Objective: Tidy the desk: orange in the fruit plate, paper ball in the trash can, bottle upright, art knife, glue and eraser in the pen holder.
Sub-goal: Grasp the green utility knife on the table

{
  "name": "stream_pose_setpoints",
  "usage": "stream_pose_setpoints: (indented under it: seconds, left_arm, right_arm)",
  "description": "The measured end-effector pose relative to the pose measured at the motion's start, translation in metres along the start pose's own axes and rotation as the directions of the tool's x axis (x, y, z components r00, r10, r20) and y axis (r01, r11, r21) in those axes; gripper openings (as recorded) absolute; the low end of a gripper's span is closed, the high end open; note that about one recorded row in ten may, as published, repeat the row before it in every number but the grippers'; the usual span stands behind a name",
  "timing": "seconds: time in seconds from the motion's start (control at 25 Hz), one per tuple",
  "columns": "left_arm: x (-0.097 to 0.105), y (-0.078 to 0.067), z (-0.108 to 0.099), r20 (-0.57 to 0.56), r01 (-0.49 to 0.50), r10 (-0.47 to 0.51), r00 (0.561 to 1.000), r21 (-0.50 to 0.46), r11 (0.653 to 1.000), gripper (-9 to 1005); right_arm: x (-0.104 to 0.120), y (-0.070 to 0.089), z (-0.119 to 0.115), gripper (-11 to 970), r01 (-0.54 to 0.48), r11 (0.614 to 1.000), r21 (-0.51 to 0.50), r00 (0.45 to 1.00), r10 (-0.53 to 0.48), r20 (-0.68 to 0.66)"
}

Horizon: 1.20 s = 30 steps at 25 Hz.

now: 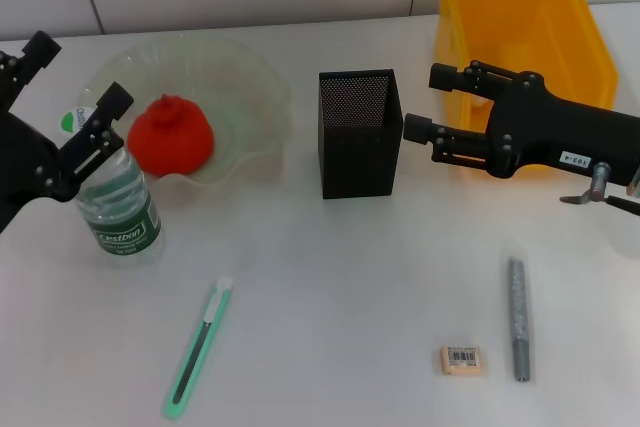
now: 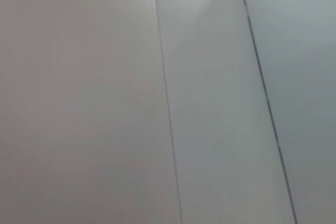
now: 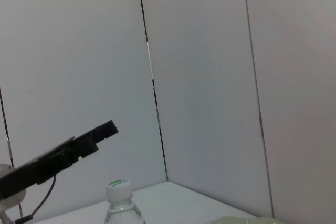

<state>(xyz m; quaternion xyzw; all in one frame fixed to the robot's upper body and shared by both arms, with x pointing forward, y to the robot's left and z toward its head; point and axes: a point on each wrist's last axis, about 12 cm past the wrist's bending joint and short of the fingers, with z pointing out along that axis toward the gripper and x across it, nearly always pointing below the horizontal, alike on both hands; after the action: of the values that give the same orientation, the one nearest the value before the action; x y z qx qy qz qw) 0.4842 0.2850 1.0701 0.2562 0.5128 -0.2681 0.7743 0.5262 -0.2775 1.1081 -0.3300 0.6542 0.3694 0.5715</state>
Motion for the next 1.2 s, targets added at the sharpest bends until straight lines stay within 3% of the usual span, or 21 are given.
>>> stream_pose_setpoints:
  seconds: [0.28, 0.32, 0.44, 0.6, 0.84, 1.2]
  left_arm:
    - [-0.010, 0.003, 0.013, 0.007, 0.049, -0.050, 0.999, 0.124, 0.991, 789]
    - [-0.015, 0.004, 0.020, -0.019, 0.064, -0.061, 0.998, 0.212, 0.975, 788]
    - [-0.022, 0.004, 0.033, -0.082, 0.100, -0.077, 0.994, 0.341, 0.935, 784]
    - [-0.030, 0.006, 0.043, -0.193, 0.184, -0.108, 0.975, 0.437, 0.881, 778]
    - [-0.032, 0.007, 0.044, -0.334, 0.269, -0.114, 0.936, 0.467, 0.842, 770]
    - [-0.027, 0.008, 0.026, -0.474, 0.353, -0.129, 0.871, 0.422, 0.835, 757]
  right_arm:
    - [0.003, 0.001, 0.000, 766, -0.006, 1.000, 0.000, 1.000, 0.006, -0.007]
    - [0.003, 0.001, 0.000, 766, -0.009, 1.000, 0.000, 1.000, 0.009, -0.007]
    - [0.004, 0.001, 0.000, 766, -0.013, 1.000, 0.000, 1.000, 0.013, -0.009]
    - [0.005, 0.001, 0.000, 767, -0.015, 1.000, -0.001, 1.000, 0.015, -0.013]
    - [0.012, 0.003, -0.001, 767, 0.018, 1.000, -0.025, 0.997, -0.019, -0.079]
    - [0.023, 0.018, -0.012, 767, 0.080, 0.987, -0.141, 0.976, -0.106, -0.189]
